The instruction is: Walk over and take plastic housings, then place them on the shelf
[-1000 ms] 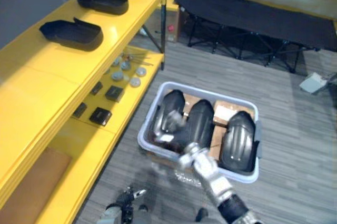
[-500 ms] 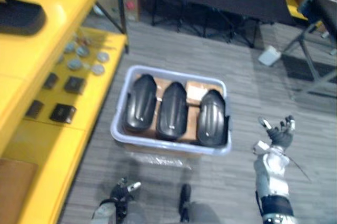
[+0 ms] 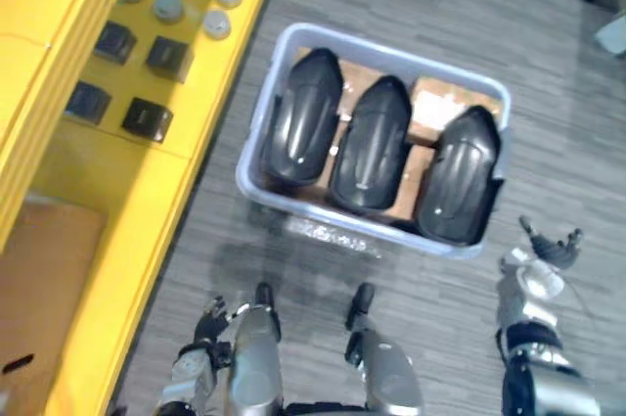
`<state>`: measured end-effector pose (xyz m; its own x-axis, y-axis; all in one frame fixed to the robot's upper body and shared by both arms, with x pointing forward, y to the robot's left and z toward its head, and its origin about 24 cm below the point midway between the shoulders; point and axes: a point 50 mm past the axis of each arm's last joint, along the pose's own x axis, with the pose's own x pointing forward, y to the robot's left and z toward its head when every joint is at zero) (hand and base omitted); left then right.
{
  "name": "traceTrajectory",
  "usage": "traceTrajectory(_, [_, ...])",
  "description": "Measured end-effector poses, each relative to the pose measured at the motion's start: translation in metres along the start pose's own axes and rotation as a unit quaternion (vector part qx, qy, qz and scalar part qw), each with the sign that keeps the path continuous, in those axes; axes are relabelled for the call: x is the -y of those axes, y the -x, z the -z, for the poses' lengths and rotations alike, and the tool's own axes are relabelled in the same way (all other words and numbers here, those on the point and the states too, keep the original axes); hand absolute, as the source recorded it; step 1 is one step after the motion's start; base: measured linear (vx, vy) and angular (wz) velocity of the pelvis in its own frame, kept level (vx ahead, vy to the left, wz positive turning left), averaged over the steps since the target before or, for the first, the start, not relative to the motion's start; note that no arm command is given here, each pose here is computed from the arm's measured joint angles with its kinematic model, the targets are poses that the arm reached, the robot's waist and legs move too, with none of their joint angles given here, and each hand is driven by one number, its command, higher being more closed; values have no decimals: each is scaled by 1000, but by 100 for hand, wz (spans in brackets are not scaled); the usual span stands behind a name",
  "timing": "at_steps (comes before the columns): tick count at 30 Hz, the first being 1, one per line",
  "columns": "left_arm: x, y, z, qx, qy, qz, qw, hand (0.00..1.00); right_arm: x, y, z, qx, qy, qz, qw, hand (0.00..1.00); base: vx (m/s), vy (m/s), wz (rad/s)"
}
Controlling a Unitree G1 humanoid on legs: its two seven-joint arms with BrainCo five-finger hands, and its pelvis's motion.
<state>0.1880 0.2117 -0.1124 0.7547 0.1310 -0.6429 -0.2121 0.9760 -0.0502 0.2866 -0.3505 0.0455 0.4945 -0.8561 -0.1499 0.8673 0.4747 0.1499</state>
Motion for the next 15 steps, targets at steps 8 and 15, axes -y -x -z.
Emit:
traceTrajectory(8, [13, -6, -6, -1, -8, 25, 1000, 0, -22, -21, -55, 42, 11, 19, 999, 0, -60, 40, 25])
traceTrajectory(15, [19, -7, -7, -1, -16, 37, 999, 0, -34, -28, -79, 36, 45, 2, 998, 0, -90, 36, 5])
